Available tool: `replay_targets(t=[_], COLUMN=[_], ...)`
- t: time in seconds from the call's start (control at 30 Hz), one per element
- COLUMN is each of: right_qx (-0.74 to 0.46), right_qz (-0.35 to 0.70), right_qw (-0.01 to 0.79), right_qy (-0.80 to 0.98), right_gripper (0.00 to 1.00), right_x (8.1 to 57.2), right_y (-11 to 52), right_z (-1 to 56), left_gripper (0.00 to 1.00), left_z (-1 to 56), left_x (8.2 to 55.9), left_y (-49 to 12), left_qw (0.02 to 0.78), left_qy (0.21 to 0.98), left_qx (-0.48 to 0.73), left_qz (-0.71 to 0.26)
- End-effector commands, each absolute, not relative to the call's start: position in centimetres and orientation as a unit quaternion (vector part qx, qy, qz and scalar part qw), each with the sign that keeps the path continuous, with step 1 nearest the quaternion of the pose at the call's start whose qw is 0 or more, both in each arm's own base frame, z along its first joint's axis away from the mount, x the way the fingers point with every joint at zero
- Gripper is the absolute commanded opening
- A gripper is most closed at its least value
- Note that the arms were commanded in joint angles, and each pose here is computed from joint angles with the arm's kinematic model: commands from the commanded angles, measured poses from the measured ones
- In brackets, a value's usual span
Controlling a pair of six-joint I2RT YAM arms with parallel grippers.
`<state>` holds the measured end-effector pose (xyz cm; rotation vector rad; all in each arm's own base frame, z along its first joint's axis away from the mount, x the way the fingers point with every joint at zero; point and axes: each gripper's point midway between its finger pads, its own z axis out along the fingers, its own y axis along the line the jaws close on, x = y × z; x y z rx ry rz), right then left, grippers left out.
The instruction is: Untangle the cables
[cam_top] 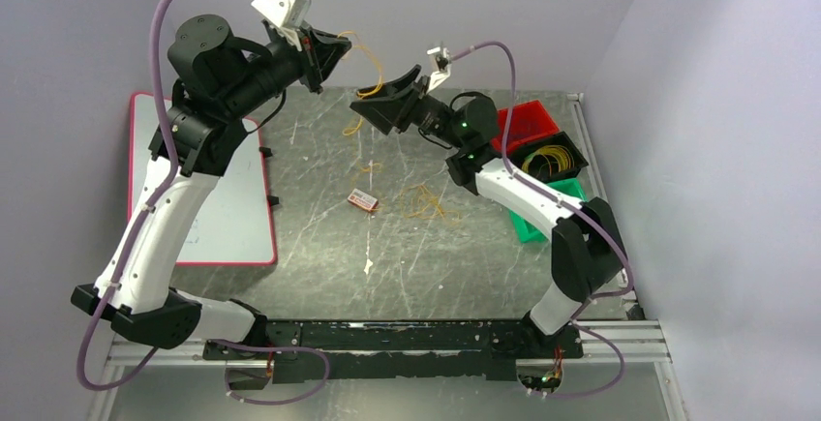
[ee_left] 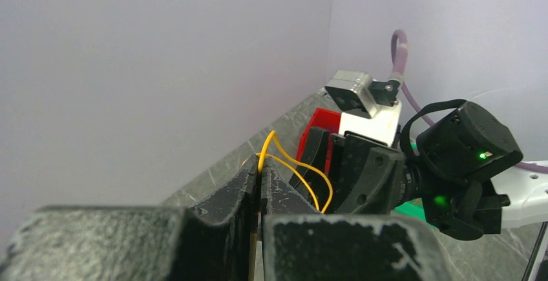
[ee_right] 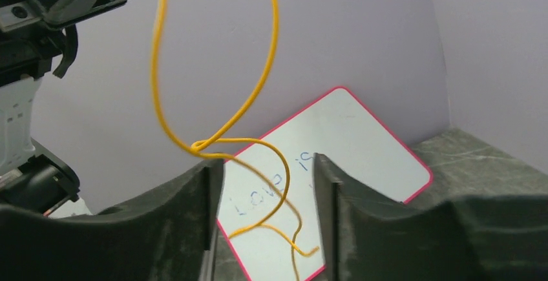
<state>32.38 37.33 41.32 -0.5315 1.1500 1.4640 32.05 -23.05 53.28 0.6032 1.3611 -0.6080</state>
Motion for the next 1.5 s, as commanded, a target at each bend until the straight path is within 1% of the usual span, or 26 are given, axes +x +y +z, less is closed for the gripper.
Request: replay_targets(t=[0.0,0.1,0.27,0.33,0.5,0.57,0.67,0.73,0.77,0.83,0.9,1.0,1.23,1.33,1.47], right_qx=[-0.232,-0.231,-0.213,-0.201,-0.151,-0.13,-0.099,-0.077,-0.067,-0.033,-0.015,0.009,0.081,0.107,0.131], right_qz=[0.638,0.64,0.618,0.602,0.544,0.509,0.451,0.424,0.415,0.382,0.345,0.275,0.141,0.1,0.044], right_qw=[0.569,0.566,0.582,0.592,0.623,0.633,0.637,0.639,0.637,0.644,0.647,0.656,0.711,0.737,0.748], right_qy=[0.464,0.465,0.484,0.496,0.542,0.569,0.617,0.638,0.646,0.662,0.68,0.702,0.684,0.66,0.65], right_gripper=[0.46,0.27,0.0,0.0,0.0,0.0,0.0,0.0,0.0,0.0,0.0,0.0,0.0,0.0,0.0], right_x=[32.2,32.3,32.7,32.9,34.2,35.1,36.8,37.7,37.9,39.4,40.1,40.6,41.7,42.1,42.9], right_y=[38.0,38.1,37.2,36.5,33.3,31.8,29.4,27.4,26.5,22.6,19.8,15.8,7.0,4.3,1.0], right_z=[42.7,42.5,42.1,41.9,42.5,42.6,42.1,42.0,41.7,41.1,40.3,39.1,37.6,37.5,36.3], left_gripper=[0.07,0.07,0.07,0.08,0.26,0.38,0.65,0.74,0.77,0.82,0.84,0.85,0.86,0.87,0.87], left_z=[55.0,54.9,54.6,54.3,52.3,50.5,47.5,45.7,45.0,43.8,42.4,40.4,36.4,33.9,31.6], left_x=[31.2,31.3,31.5,31.6,31.5,31.5,31.0,30.7,30.5,30.4,30.8,31.8,34.6,36.6,38.4], left_y=[-23.2,-23.1,-22.7,-22.5,-22.2,-22.3,-22.8,-23.2,-23.3,-23.2,-23.2,-23.2,-24.5,-25.2,-26.1], left_qw=[0.705,0.706,0.708,0.707,0.697,0.685,0.66,0.643,0.637,0.629,0.622,0.612,0.588,0.566,0.544], left_qy=[0.589,0.59,0.595,0.599,0.615,0.627,0.645,0.655,0.659,0.668,0.678,0.695,0.717,0.739,0.753], left_qx=[0.272,0.27,0.263,0.26,0.256,0.253,0.25,0.249,0.248,0.243,0.239,0.24,0.251,0.248,0.254], left_qz=[-0.287,-0.284,-0.274,-0.269,-0.265,-0.27,-0.293,-0.309,-0.314,-0.316,-0.31,-0.293,-0.277,-0.27,-0.268])
